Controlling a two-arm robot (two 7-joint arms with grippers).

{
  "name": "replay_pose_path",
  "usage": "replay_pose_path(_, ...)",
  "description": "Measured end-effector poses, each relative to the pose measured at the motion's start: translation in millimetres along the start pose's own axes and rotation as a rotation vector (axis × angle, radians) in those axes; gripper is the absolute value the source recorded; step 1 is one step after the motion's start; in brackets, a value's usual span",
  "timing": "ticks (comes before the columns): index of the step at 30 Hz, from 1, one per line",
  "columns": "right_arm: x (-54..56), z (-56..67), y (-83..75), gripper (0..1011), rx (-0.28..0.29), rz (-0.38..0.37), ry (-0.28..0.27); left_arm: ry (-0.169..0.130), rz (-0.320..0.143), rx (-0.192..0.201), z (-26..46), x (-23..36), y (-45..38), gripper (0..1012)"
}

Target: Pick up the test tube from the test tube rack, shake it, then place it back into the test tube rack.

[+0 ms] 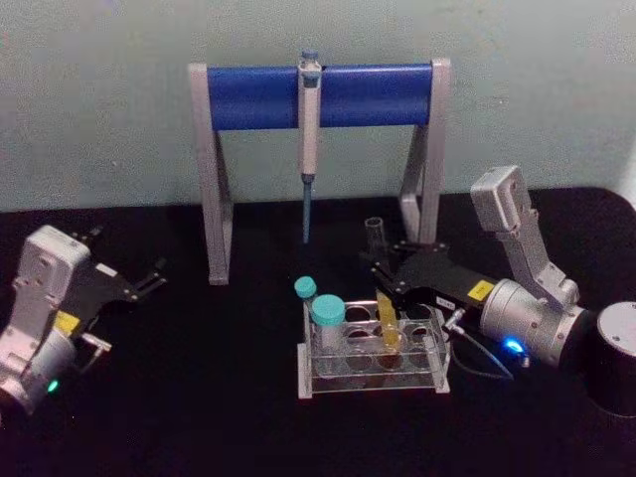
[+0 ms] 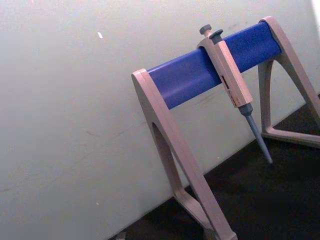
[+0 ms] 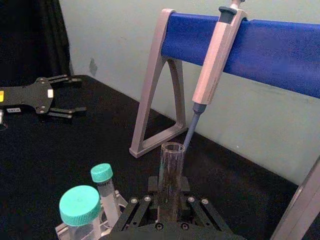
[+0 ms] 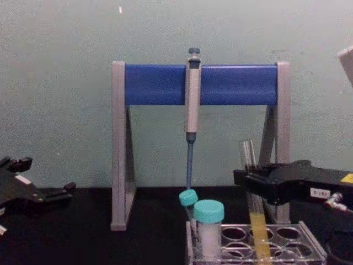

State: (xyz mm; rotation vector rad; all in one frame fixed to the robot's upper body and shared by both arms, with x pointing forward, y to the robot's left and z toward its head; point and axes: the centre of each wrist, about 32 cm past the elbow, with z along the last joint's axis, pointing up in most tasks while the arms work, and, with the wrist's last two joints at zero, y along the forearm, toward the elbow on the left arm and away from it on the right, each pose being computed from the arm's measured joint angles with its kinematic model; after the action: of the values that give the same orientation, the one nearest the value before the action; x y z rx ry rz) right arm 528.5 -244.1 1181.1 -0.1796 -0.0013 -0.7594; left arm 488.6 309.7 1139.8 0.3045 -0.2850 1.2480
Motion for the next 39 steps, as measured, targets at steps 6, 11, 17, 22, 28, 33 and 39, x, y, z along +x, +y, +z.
replay_pose_path(6, 0.6, -0.8, -1.1, 235, 0.02, 0.006, -0.003, 0.0, 0.0, 0.0, 0.0, 0.0, 0.0, 1001)
replay_pose_path(11, 1.8, -0.9, -4.0, 234, 0.057, 0.02, 0.008, 0.0, 0.0, 0.0, 0.0, 0.0, 0.0, 1001)
replay_pose_path(17, 2.4, 6.0, -10.8, 234, 0.119, 0.028, 0.014, 0.0, 0.0, 0.0, 0.0, 0.0, 0.0, 1001)
replay_pose_path(22, 1.6, 12.5, -15.4, 234, 0.166, 0.024, 0.004, 0.0, 0.0, 0.0, 0.0, 0.0, 0.0, 1001)
replay_pose_path(28, 0.4, 20.1, -21.8, 234, 0.243, -0.003, -0.025, 0.0, 0.0, 0.0, 0.0, 0.0, 0.0, 1001)
replay_pose_path(33, -0.2, 20.5, -24.8, 234, 0.293, -0.06, -0.052, 0.0, 0.0, 0.0, 0.0, 0.0, 0.0, 1001)
replay_pose_path(39, -1.4, 15.2, -22.5, 234, 0.32, -0.15, -0.069, 0.0, 0.0, 0.0, 0.0, 0.0, 0.0, 1001)
